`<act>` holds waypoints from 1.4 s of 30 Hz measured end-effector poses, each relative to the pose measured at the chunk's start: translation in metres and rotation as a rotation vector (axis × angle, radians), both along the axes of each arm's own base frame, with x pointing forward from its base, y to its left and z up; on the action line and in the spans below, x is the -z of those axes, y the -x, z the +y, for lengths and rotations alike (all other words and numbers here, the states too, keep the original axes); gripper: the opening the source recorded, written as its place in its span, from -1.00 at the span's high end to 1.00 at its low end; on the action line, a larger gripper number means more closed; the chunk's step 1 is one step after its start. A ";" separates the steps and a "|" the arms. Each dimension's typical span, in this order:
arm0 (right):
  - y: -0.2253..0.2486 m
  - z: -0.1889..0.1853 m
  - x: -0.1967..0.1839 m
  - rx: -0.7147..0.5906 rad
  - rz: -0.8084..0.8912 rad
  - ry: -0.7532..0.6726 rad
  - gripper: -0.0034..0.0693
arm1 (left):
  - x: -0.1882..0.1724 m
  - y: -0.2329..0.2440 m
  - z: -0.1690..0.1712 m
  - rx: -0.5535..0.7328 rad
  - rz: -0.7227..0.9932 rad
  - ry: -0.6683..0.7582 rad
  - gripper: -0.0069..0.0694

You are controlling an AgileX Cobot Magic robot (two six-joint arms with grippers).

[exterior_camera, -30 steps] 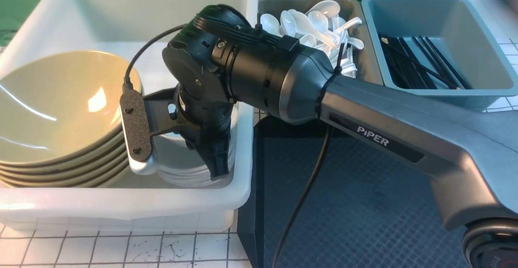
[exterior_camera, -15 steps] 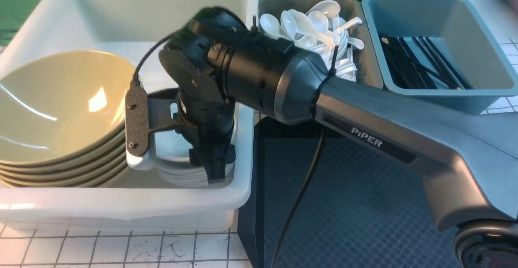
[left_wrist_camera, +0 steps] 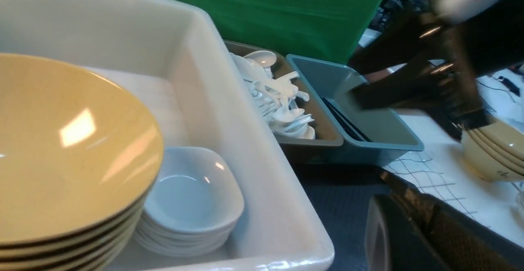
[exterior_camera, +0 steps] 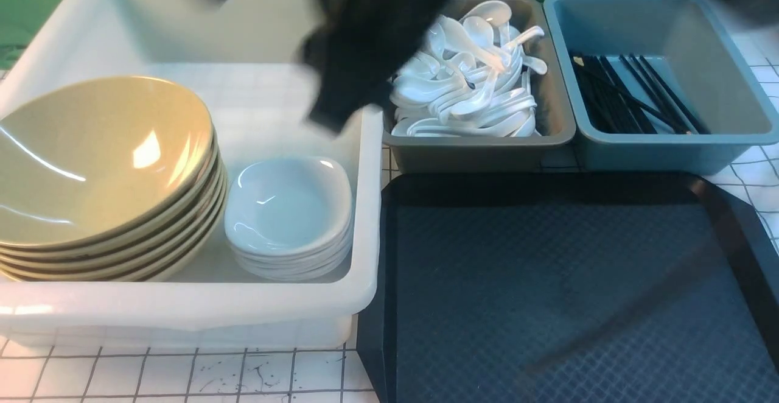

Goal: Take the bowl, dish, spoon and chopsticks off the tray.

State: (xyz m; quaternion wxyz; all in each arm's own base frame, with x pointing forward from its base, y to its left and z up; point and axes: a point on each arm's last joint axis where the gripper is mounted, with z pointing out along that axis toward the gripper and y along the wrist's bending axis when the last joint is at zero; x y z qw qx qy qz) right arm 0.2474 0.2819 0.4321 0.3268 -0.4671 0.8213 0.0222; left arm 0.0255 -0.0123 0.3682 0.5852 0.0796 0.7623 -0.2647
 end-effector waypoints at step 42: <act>0.118 -0.204 0.055 0.442 0.037 -0.234 0.81 | 0.192 -0.015 -0.022 0.063 0.195 0.134 0.82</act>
